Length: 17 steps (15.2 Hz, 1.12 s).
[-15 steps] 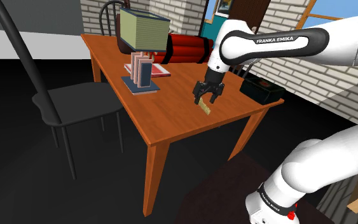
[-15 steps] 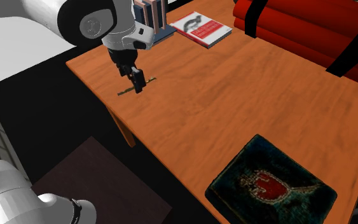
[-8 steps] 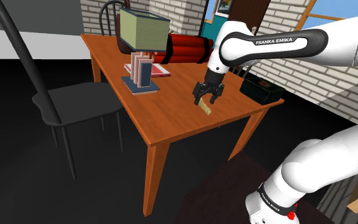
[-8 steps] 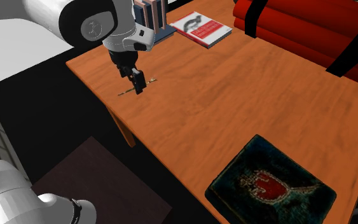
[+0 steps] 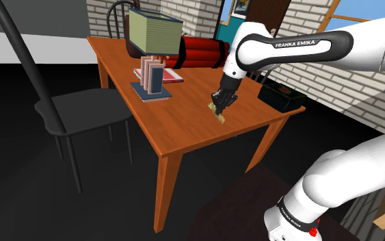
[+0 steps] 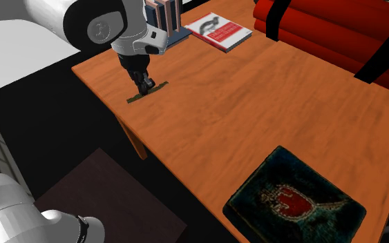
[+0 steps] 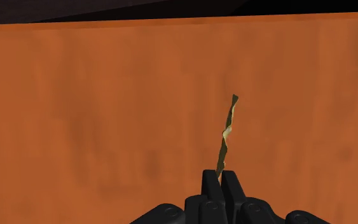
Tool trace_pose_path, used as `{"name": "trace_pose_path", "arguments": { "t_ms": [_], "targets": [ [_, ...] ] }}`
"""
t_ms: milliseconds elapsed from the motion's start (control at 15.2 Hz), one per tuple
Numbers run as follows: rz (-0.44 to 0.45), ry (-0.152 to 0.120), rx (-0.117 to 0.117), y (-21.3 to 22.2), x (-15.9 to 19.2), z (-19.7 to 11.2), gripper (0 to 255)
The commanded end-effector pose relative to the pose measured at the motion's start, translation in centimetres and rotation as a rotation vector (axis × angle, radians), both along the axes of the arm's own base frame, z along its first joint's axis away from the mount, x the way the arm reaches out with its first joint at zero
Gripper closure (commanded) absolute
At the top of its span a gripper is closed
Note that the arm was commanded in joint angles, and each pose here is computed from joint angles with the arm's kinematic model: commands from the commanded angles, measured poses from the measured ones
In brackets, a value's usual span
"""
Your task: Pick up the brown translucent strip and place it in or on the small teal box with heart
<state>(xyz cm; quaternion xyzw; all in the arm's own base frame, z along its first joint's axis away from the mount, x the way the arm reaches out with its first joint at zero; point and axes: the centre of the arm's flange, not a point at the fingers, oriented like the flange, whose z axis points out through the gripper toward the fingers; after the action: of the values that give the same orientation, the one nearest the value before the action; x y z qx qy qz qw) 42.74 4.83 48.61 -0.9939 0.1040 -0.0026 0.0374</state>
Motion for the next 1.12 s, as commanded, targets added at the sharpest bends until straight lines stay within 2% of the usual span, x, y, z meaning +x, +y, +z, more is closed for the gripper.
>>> {"name": "trace_pose_path", "arguments": {
  "t_ms": [0,1056],
  "targets": [
    [-0.001,0.004,-0.001,-0.1,0.0,-0.1,255],
    [-0.001,0.004,-0.001,-0.1,0.0,7.7,255]
  ]
}}
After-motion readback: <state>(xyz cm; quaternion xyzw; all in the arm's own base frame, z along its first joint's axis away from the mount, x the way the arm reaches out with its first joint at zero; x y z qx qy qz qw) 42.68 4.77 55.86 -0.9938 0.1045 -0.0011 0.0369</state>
